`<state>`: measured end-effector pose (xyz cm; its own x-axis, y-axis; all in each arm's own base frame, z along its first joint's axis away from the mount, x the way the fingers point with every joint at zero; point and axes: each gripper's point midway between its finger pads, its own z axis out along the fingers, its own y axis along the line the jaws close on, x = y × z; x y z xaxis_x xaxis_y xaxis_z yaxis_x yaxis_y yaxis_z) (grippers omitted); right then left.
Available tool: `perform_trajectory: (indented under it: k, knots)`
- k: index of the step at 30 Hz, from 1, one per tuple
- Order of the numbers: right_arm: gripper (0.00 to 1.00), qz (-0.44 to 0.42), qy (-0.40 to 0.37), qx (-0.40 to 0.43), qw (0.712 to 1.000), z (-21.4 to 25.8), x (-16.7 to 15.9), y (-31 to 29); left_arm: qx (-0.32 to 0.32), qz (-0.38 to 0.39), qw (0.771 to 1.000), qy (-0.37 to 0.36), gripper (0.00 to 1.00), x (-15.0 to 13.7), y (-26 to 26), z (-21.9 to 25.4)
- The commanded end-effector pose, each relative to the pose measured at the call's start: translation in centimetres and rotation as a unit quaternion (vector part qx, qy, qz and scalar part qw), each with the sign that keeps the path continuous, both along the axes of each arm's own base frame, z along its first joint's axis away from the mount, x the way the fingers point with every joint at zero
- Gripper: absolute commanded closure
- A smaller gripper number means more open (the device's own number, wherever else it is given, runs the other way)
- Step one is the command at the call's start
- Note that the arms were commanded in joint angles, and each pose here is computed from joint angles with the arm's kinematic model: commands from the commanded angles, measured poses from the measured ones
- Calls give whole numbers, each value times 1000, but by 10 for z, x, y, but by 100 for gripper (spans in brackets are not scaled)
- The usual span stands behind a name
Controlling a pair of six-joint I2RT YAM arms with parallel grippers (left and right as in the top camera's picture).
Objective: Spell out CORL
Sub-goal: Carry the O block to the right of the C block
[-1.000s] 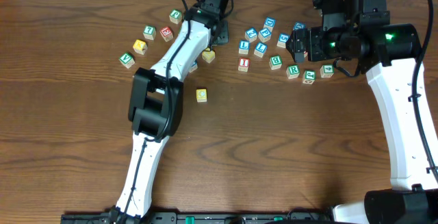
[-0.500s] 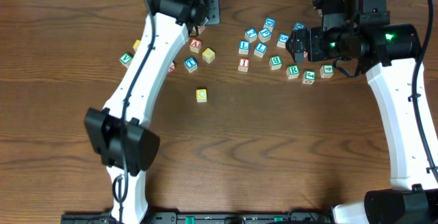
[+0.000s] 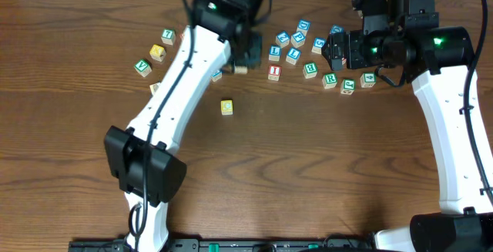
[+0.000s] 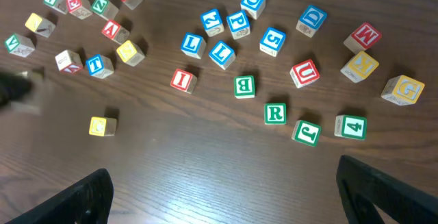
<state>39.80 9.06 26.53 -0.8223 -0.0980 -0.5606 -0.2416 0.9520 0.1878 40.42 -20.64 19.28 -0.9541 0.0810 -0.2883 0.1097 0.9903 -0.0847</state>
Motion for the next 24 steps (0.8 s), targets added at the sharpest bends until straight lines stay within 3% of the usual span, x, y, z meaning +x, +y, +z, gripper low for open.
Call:
perform_trajectory:
  k: [1,6,12,24]
  knots:
    - [1,3,-11,3,1000,9,2,0,20,-9,999,50,69,-23,3,-21]
    - [1,3,-11,3,1000,9,2,0,34,12,994,101,69,-43,9,-47]
    - [1,3,-11,3,1000,9,2,0,2,8,989,144,70,-58,-3,-76]
    - [1,3,-11,3,1000,9,2,0,9,16,991,134,73,-64,-12,-131]
